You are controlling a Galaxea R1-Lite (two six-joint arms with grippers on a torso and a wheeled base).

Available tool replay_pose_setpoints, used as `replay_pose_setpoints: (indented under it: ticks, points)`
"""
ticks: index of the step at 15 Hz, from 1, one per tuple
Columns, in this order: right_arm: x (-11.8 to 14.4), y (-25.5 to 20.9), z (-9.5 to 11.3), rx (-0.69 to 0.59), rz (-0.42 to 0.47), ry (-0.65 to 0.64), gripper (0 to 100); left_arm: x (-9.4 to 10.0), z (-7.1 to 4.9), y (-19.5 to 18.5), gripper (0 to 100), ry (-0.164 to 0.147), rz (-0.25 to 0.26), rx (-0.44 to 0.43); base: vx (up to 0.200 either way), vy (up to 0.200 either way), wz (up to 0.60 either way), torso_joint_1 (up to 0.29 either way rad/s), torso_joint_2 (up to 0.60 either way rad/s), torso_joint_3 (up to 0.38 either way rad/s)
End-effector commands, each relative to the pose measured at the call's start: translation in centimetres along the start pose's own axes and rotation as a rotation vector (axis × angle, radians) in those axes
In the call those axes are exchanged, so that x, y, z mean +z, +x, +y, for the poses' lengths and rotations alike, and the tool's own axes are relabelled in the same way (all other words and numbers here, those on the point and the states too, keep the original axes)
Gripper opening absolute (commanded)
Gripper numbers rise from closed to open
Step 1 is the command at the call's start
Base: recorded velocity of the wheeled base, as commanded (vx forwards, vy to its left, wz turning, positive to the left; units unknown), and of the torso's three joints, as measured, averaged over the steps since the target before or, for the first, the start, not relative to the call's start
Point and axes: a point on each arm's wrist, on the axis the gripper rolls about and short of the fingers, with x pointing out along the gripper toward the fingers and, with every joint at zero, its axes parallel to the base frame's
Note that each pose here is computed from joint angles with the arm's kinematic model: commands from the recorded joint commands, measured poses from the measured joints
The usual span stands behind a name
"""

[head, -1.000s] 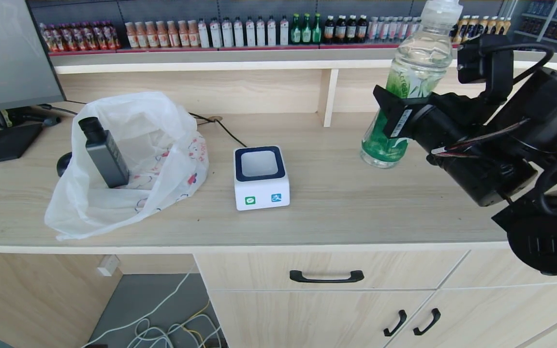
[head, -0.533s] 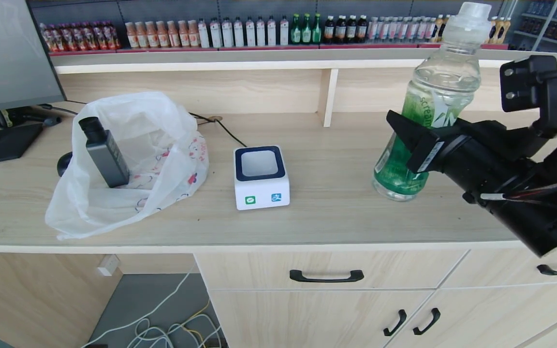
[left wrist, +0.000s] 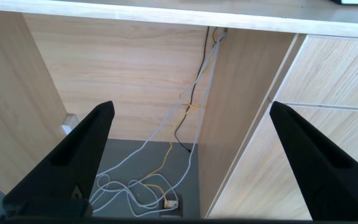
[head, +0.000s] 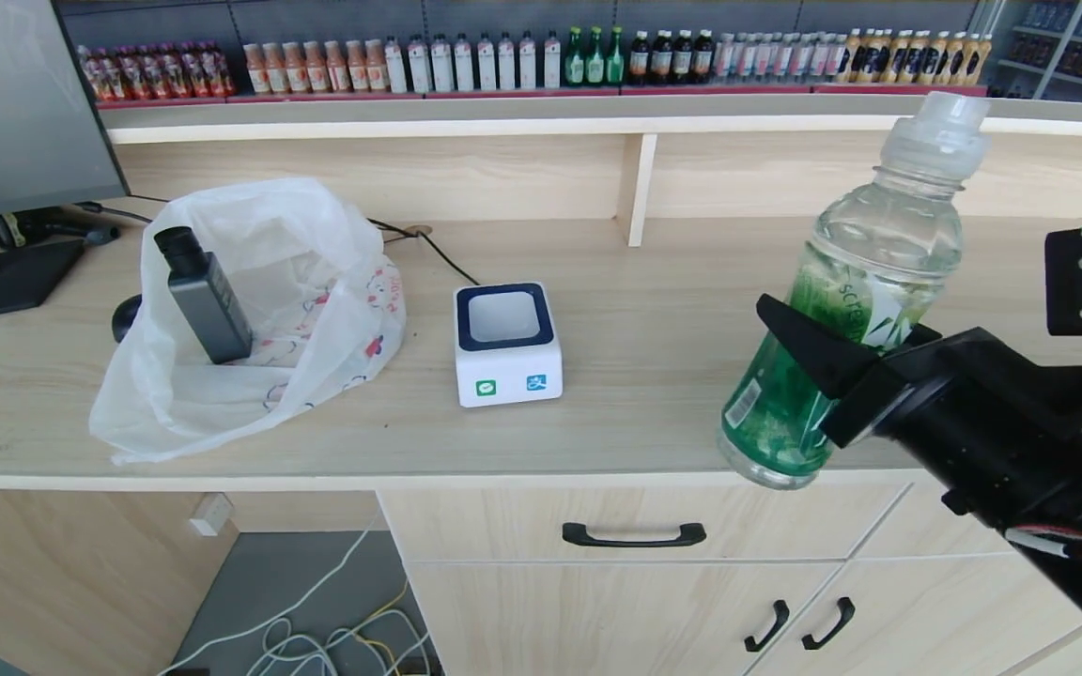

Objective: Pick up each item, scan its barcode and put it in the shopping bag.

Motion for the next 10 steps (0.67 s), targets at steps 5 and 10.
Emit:
replay_pose_setpoints:
  ticks: [5, 10]
  points:
    - [0.9, -1.9, 0.5, 0.162, -0.048, 0.119, 0, 0.0, 0.0, 0.0, 100, 0.0, -0.001, 0.0, 0.0, 0.0, 0.0, 0.0, 0.0, 0.0]
    - [0.7, -3.3, 0.7, 0.342, -0.011, 0.161, 0, 0.0, 0.0, 0.0, 100, 0.0, -0.001, 0.002, 0.0, 0.0, 0.0, 0.0, 0.0, 0.0]
